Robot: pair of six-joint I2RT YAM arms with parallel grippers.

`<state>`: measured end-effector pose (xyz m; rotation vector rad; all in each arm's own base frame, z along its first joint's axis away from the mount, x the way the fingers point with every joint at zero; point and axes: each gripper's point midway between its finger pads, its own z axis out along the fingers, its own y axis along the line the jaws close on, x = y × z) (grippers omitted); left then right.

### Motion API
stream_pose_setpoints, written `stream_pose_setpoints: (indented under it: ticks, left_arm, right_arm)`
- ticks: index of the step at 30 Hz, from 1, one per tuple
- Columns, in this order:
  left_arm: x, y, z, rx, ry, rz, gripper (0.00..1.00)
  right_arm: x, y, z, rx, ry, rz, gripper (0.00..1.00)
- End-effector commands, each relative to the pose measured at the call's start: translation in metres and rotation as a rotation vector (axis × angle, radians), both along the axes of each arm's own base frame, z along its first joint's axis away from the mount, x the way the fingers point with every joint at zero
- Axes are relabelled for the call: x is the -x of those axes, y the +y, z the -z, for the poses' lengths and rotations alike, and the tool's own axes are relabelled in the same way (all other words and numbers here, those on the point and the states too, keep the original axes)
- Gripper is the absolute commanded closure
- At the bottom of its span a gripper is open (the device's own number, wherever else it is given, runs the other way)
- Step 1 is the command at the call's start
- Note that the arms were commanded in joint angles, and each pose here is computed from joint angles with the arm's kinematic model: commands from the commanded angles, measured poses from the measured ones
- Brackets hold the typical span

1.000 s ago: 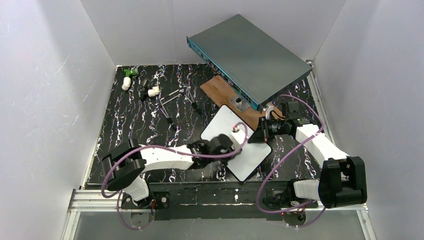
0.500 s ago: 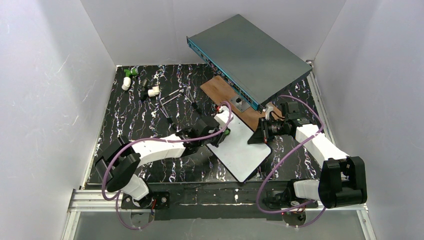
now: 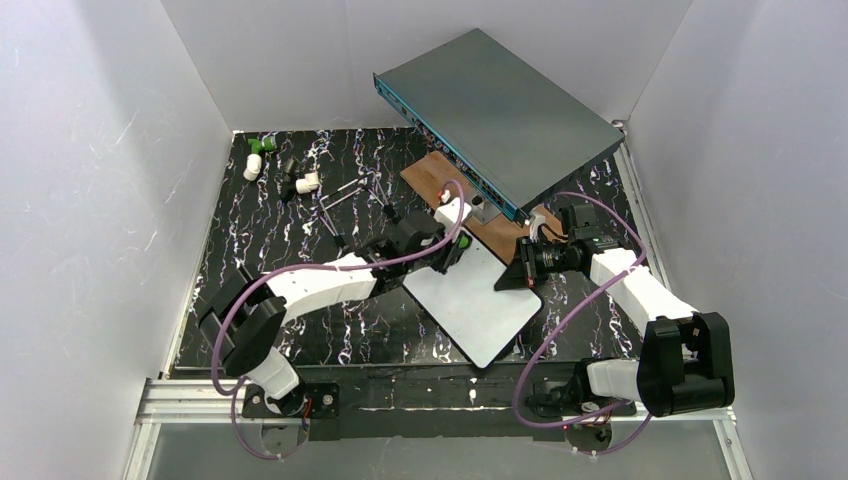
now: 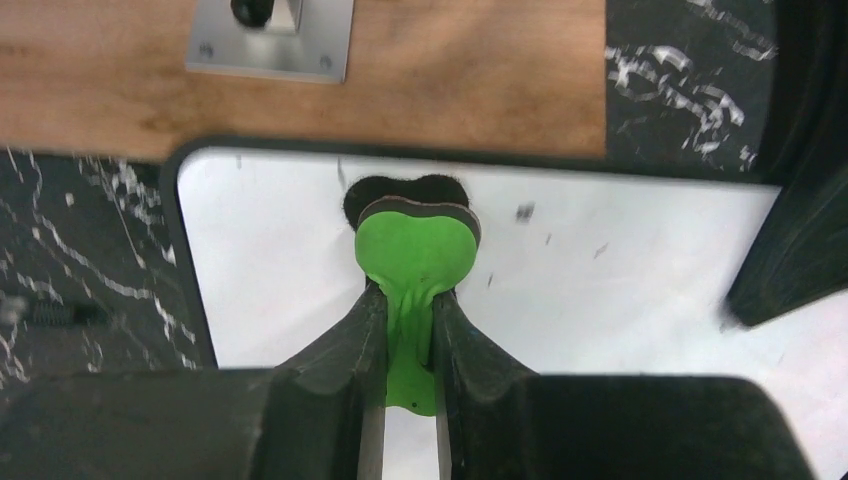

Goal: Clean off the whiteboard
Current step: Erase the whiteboard using the whiteboard.

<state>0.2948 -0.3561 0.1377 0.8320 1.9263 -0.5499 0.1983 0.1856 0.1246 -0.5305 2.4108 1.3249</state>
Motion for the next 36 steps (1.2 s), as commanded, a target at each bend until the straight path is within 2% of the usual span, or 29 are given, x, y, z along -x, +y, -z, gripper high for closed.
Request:
stream_pose_setpoints:
  ticks: [1,9,16,19,22,24,36]
  left_arm:
    - [0.017,0.037,0.036,-0.066,0.077,-0.067,1.00]
    - [0.010,0.082,0.073,-0.103,0.143,-0.186,1.00]
    - [0.003,0.094,0.083,-0.110,0.168,-0.209,1.00]
    - [0.020,0.078,0.085,-0.052,0.190,-0.076,1.00]
    - [0.051,0.049,0.074,0.039,0.115,0.099,1.00]
    - [0.072,0.036,0.075,0.043,0.104,0.167,1.00]
    - [0.151,-0.046,0.079,0.041,0.033,0.308,1.00]
  right_arm:
    - [0.005,0.005,-0.010,-0.049,-0.020,-0.042,0.99]
    - [0.006,0.006,-0.012,-0.055,-0.025,-0.044,0.99]
    - [0.006,0.006,-0.013,-0.058,-0.026,-0.046,0.99]
    - [0.006,0.006,-0.012,-0.058,-0.024,-0.046,0.99]
    - [0.006,0.006,-0.012,-0.058,-0.021,-0.046,0.99]
    - [0.006,0.006,-0.012,-0.059,-0.019,-0.047,0.99]
    - [0.008,0.007,-0.013,-0.068,-0.017,-0.052,0.99]
